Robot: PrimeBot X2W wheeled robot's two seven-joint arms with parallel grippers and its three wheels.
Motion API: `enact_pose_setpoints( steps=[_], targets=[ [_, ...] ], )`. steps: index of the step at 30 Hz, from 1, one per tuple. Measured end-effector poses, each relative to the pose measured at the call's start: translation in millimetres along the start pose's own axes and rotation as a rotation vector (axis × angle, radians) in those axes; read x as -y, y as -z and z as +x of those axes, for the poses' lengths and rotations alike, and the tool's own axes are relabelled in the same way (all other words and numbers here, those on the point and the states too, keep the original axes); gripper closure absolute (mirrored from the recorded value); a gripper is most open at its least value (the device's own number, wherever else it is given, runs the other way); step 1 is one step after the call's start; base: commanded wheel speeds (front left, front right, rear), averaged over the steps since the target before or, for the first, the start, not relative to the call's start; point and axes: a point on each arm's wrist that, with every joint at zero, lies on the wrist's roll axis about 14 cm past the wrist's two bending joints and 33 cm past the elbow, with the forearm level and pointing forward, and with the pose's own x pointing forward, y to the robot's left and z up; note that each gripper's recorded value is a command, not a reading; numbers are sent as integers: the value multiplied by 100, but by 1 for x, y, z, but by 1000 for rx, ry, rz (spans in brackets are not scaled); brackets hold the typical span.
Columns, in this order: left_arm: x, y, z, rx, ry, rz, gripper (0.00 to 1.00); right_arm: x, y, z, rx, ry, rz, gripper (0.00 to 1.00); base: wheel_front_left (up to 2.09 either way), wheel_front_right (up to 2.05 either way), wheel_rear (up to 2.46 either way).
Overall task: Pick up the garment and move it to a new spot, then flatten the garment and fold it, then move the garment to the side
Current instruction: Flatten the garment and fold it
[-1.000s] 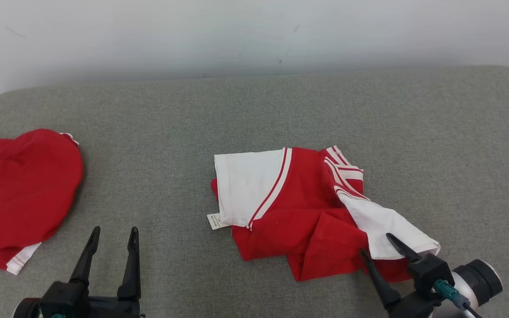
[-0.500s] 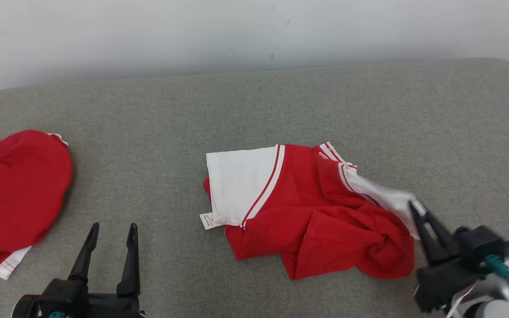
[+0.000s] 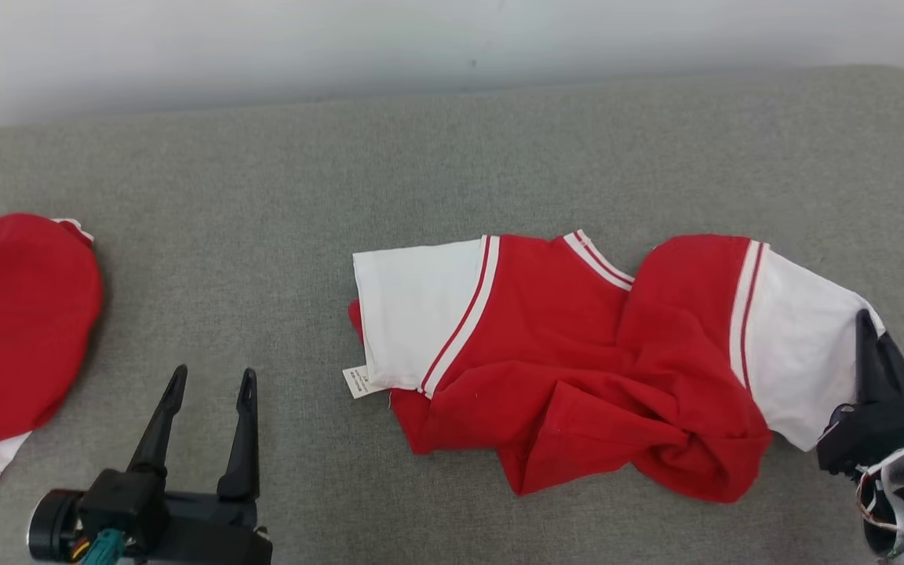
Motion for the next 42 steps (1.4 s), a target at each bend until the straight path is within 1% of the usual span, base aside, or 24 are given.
enact_pose_setpoints(
  steps=[5,10,11,12,14,19,23,25,31,36,42],
  targets=[
    [3,7,8,-8,12,-2,0,22,38,13,-107,63,21,100,0,0,0],
    [0,15,12,-20,6,7,0,28,65,21,-171,92,48,100,0,0,0],
    [0,15,12,-22,6,8,0,27,69,22,-178,95,59,53,0,0,0],
    [1,15,11,-22,7,9,0,26,71,22,-182,95,62,0,0,0,0],
    [1,14,11,-18,8,9,0,26,73,20,-180,101,73,0,0,0,0],
    [3,4,9,3,10,9,0,31,62,9,-137,114,73,0,0,0,0],
    [4,0,2,7,8,11,0,30,39,0,-56,103,55,0,0,0,0],
    [5,-3,-1,12,11,12,0,22,21,-5,5,83,48,0,0,0,0],
    [8,-15,-7,31,10,16,0,-16,-31,-22,172,-7,32,0,0,0,0],
    [9,-22,-16,35,7,18,0,-43,-54,-42,215,-67,21,0,0,0,0],
    [4,-29,-30,43,-14,17,0,-72,-60,-66,203,-130,15,0,0,0,0]
  ],
)
